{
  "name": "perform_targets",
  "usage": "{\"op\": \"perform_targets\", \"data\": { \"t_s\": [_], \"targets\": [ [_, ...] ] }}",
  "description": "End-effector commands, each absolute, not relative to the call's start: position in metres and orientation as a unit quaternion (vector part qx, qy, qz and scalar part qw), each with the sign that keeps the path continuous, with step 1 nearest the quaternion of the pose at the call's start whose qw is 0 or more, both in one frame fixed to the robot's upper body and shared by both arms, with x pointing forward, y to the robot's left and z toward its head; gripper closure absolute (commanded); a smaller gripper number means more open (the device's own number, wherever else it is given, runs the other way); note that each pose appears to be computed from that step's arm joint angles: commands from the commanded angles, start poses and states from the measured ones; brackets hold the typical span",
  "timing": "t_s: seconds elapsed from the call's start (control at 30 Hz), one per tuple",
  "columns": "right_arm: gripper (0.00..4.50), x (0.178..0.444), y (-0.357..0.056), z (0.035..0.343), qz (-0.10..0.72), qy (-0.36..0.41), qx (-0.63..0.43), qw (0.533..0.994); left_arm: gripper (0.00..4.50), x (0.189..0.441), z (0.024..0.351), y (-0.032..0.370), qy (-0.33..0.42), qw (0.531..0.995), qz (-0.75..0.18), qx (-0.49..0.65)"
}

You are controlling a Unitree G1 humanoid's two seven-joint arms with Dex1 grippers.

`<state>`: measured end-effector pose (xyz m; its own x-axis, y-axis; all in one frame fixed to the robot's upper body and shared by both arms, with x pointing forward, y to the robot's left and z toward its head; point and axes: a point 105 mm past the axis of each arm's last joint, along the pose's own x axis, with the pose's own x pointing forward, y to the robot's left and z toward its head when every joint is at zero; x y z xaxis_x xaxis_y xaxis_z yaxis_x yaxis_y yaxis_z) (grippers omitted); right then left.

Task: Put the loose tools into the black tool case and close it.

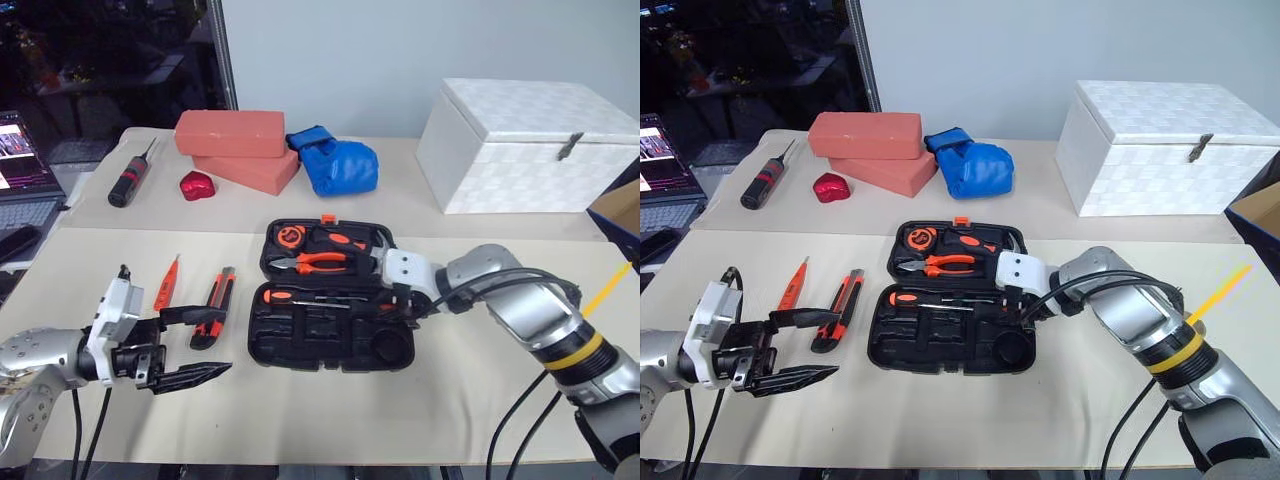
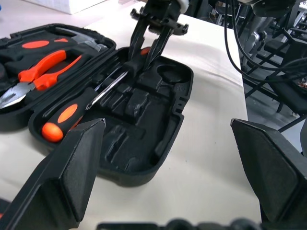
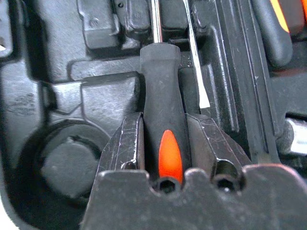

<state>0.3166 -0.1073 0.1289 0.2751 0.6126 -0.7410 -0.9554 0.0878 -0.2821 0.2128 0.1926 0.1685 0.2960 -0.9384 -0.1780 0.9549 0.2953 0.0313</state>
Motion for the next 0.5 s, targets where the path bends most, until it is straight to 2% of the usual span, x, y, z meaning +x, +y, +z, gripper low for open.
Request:
{"op": "perform_targets", "data": {
  "t_s": [0.03,0.1,0.13,0.2,0.33,0.43,0.5],
  "targets": [
    [3.51,0.315,-0.111,0.120,0.567,0.241,-0.397,0.680,0.00,0.213,0.176,0.183,0.048,0.796,-0.598,0.077],
    [2.50,0.314,-0.112,0.119,0.572,0.243,-0.398,0.675,0.00,0.214,0.177,0.181,0.047,0.796,-0.598,0.077],
    [2.33,0.313,-0.112,0.119,0.573,0.242,-0.400,0.673,0.00,0.215,0.178,0.181,0.046,0.797,-0.598,0.077],
    [1.59,0.312,-0.110,0.126,0.580,0.223,-0.395,0.677,0.00,0.216,0.178,0.180,0.046,0.797,-0.597,0.077],
    [1.59,0.308,-0.103,0.149,0.597,0.172,-0.347,0.703,0.00,0.216,0.179,0.181,0.046,0.800,-0.594,0.075],
    [2.29,0.299,-0.100,0.169,0.625,0.123,-0.266,0.723,0.00,0.216,0.177,0.181,0.047,0.801,-0.592,0.073],
    [3.01,0.294,-0.100,0.181,0.634,0.089,-0.199,0.742,0.00,0.217,0.176,0.181,0.047,0.804,-0.589,0.071]
  ]
}}
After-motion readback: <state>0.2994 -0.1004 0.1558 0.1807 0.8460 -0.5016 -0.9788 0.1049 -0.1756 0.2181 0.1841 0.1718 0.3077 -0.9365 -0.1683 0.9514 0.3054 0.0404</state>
